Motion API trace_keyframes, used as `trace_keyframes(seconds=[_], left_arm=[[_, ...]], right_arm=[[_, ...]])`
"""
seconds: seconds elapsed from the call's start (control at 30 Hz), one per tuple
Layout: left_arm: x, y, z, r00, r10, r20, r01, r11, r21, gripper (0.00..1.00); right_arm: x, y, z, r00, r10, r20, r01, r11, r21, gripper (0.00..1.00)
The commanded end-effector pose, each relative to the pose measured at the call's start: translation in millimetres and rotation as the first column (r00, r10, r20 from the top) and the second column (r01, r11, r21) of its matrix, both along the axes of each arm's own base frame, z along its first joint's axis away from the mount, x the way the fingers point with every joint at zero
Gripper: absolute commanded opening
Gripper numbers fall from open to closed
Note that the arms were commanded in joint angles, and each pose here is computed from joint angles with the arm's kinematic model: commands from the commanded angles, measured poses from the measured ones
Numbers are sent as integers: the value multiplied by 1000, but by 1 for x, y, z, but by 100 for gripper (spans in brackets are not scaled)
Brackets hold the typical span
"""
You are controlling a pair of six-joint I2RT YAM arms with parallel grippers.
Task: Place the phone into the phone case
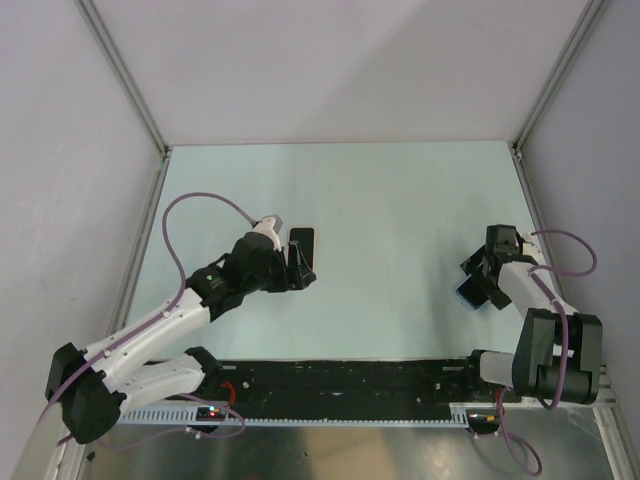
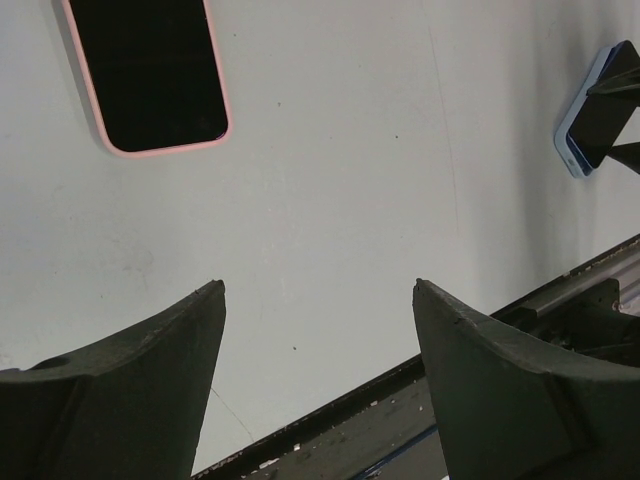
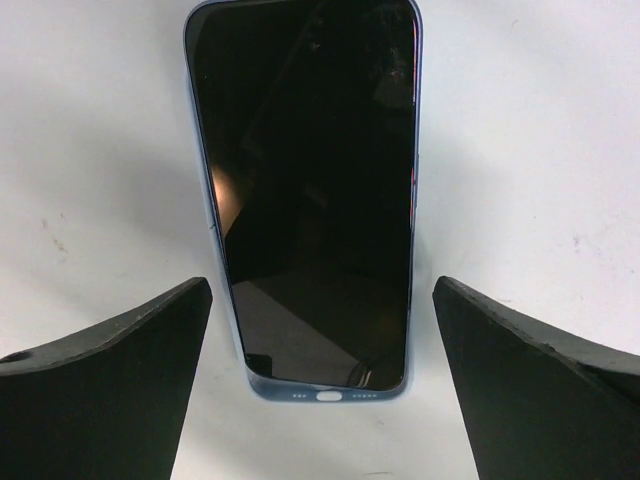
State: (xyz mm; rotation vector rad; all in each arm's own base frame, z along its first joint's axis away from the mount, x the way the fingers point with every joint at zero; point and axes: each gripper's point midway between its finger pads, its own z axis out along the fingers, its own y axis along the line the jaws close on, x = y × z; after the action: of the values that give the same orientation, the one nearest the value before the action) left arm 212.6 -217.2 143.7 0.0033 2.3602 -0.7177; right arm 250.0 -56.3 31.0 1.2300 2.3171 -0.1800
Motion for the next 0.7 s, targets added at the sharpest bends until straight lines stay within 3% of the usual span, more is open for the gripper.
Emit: trace_keyframes(seconds=[0.0, 0.33, 0.47, 0.67], left_arm=[[1, -5, 14, 998, -26, 52, 27, 999, -31, 80], [0, -9, 17, 998, -41, 46, 44, 998, -49, 80], [0, -9, 19, 998, -37, 51, 40, 998, -53, 80], [0, -7, 20, 998, -25, 54, 28, 998, -56, 80]], right_arm=[[12, -7, 1, 999, -34, 35, 35, 999, -15, 99], [4, -6, -13, 992, -73, -98, 72, 997, -12, 97], [4, 5, -15, 992, -57, -108, 57, 998, 0, 89], [15, 46, -10, 998, 21, -54, -19, 999, 39, 66]])
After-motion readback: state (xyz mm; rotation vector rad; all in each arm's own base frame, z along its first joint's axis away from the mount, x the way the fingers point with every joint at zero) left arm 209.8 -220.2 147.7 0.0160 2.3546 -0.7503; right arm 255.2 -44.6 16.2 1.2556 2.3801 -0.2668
